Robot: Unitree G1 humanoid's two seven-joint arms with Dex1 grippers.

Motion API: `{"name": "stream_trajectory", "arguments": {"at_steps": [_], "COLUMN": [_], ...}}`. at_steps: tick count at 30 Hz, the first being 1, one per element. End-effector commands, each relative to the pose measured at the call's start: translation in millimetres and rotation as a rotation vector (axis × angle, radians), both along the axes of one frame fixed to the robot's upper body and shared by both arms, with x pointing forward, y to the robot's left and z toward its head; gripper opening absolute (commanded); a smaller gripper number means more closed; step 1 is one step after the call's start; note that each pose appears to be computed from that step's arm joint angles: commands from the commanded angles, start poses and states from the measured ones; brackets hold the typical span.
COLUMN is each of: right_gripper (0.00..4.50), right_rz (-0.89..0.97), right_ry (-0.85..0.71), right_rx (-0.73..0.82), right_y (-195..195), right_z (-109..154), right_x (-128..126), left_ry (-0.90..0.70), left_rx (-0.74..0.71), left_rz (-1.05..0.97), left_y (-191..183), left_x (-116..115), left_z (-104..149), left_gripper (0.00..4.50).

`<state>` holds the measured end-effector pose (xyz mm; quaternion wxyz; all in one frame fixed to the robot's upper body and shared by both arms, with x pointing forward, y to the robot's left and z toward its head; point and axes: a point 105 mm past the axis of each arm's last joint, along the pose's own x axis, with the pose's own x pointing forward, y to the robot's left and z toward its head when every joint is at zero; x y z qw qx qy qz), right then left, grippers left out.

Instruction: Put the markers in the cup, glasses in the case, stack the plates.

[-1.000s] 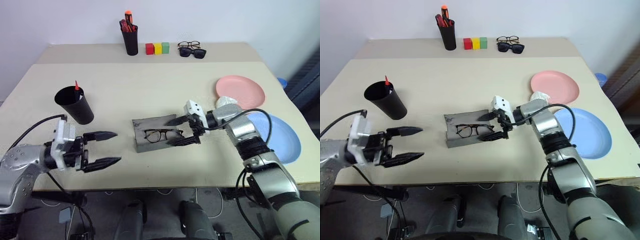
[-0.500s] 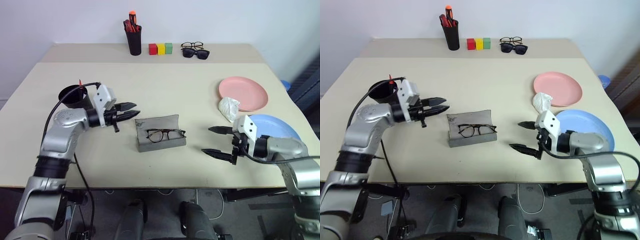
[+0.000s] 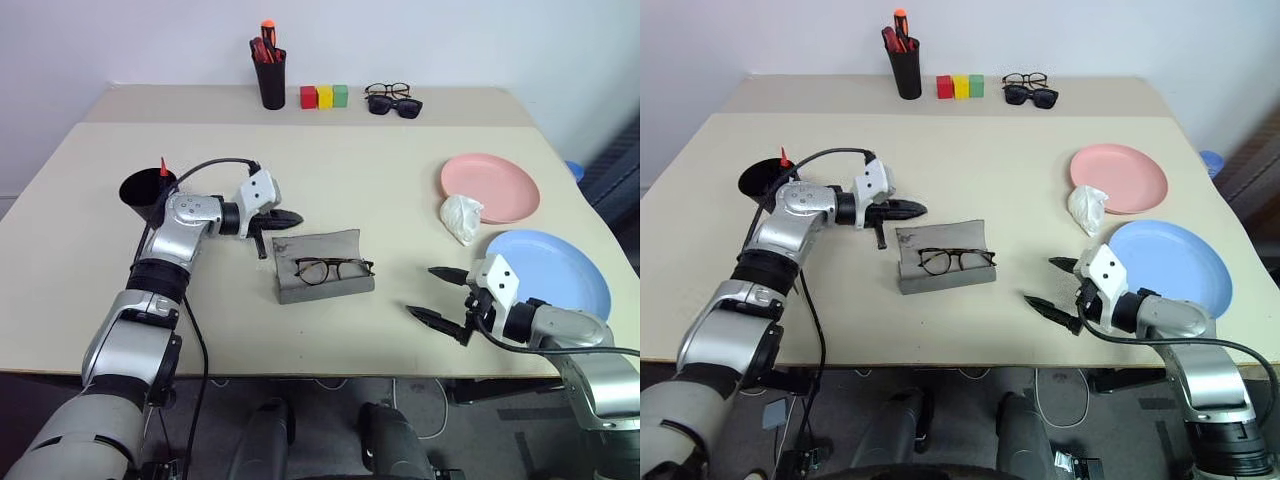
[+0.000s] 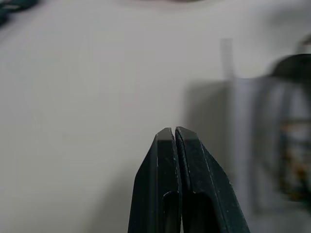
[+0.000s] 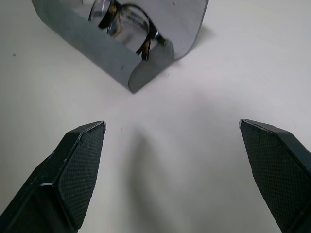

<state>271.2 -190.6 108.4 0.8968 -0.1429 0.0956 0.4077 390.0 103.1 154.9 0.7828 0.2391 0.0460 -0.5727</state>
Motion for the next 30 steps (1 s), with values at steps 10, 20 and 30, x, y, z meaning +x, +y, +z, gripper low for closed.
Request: {"name": "stream_trajectory", "arguments": {"at_steps": [10, 20, 30], "right_gripper": [4.5, 4.5, 4.5], "right_rz": [0.005, 0.014, 0.026], "right_ry": [-0.046, -0.058, -0.083], "right_rx": [0.03, 0.031, 0.049], "right_y": [-3.2, 0.7, -0.7], "right_z": [-2.2, 6.3, 26.0], "right_x": [0.4, 1.0, -25.3], "left_ry": [0.169, -0.036, -0.102], "left_rx": [-0.015, -0.034, 0.067], "left_rz": [-0.213, 0.054, 0.187], "left_y": [1.0, -5.2, -11.6], "left_x": [-50.7, -4.4, 25.3], "left_z": [2.4, 12.6, 0.1], "left_gripper": [0.03, 0.03, 0.03]}}
